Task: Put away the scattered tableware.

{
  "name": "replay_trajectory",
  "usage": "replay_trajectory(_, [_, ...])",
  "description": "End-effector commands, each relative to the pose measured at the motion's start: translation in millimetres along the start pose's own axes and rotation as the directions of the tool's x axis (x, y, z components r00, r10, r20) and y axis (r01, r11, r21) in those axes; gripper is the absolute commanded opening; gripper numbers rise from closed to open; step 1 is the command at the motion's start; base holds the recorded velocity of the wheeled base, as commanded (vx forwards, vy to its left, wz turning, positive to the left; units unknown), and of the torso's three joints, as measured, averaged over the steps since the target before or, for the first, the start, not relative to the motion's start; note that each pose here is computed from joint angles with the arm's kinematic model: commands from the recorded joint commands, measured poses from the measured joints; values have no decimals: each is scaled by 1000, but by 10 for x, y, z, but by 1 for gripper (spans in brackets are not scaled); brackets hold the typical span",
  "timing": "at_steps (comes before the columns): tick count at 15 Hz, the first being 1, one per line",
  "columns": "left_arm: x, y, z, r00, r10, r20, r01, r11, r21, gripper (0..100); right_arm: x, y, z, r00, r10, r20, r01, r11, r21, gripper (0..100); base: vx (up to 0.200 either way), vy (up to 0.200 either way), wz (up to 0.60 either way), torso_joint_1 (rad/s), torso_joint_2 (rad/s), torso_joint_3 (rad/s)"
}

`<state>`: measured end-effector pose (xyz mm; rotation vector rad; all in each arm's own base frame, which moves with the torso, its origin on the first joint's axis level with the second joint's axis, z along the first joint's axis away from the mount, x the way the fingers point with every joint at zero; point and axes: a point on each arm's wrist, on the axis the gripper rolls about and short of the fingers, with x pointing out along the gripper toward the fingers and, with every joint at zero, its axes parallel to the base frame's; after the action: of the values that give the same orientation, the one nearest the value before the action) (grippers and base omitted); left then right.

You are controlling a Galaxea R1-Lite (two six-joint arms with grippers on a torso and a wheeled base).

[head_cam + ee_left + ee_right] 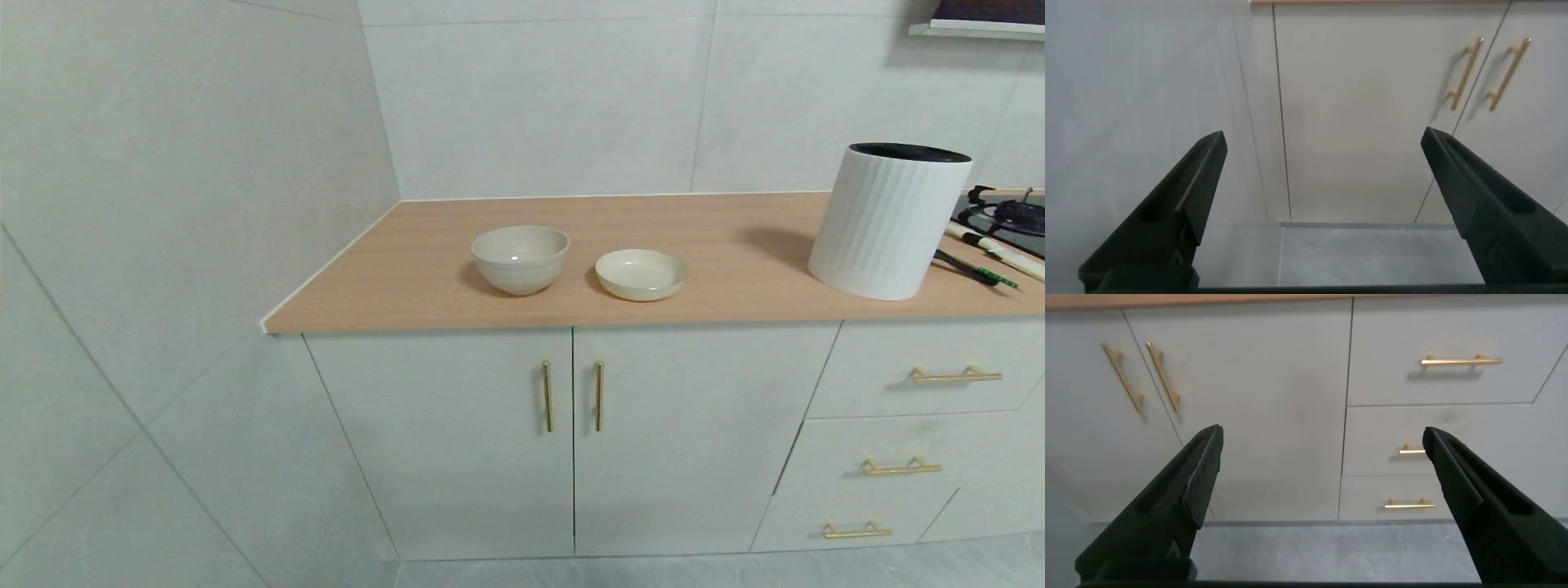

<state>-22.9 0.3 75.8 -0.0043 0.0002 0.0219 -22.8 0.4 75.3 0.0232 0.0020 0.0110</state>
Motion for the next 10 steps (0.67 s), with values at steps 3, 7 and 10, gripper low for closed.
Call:
replay_trajectory(3, [1, 0, 0, 1000, 1, -1, -1, 1000, 0, 100, 1, 0, 1, 1000, 1, -1, -1, 1000, 0, 100, 0, 0, 0, -177, 481, 303])
replay_trajectory(7, [1, 0, 0, 1000, 1, -1, -1, 1000, 0, 100, 1, 0, 1, 1000, 1, -1, -1, 1000, 0, 100, 0, 0, 0, -154, 459, 298])
replay_trajectory(10, [1, 0, 2, 1000, 1, 0, -1, 1000, 0, 100, 1, 0, 1, 1000, 1, -1, -1, 1000, 0, 100, 0, 0, 0, -123, 453, 326])
